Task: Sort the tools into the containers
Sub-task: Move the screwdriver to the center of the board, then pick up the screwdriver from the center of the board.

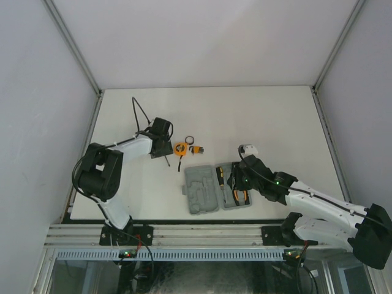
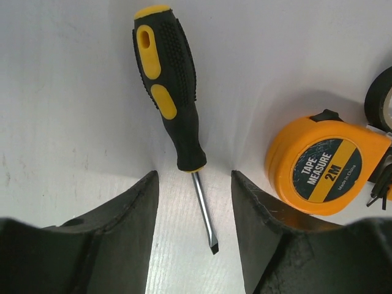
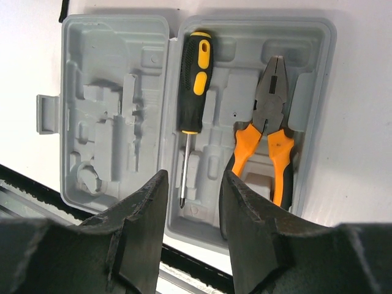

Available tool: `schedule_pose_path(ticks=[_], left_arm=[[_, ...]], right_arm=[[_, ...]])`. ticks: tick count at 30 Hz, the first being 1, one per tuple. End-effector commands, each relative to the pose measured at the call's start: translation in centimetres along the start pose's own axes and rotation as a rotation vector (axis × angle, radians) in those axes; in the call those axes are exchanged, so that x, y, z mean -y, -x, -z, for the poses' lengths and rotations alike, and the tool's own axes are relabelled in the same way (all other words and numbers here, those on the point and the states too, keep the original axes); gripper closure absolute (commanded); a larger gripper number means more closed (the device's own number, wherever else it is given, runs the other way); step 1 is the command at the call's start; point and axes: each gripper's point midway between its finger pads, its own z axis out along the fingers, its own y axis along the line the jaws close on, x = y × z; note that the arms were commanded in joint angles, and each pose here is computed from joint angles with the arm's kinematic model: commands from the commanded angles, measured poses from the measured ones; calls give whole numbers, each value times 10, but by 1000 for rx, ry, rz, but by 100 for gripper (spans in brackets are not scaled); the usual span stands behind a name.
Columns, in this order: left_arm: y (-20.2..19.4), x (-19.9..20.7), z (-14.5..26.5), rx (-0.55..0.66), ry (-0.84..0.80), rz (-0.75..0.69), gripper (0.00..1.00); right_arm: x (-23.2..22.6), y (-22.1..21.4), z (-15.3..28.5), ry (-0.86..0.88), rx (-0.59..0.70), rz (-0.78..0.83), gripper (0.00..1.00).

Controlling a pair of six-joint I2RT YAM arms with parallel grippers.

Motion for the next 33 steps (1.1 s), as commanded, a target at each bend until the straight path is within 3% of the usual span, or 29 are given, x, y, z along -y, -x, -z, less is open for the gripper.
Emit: schedule_pose_path(ticks=[1,9,19,27,33], left_arm=[[-2,-6,0,-38,52,-16,44],[11,-11,-5,-17,86,0,43],[29,-15,-15,-10,105,15,51],[29,-8,-13,0,45,20,74],[36,-8,6,33,18,16,97]], right_arm=[[-2,7,4,-2,36,-14,60],[0,5,5,-11,33,-7,60],[1,4,6,-20,32,-8,60],[1,5,6,-21,38,-13,60],[-1,10,11,-8,67,-27,60]])
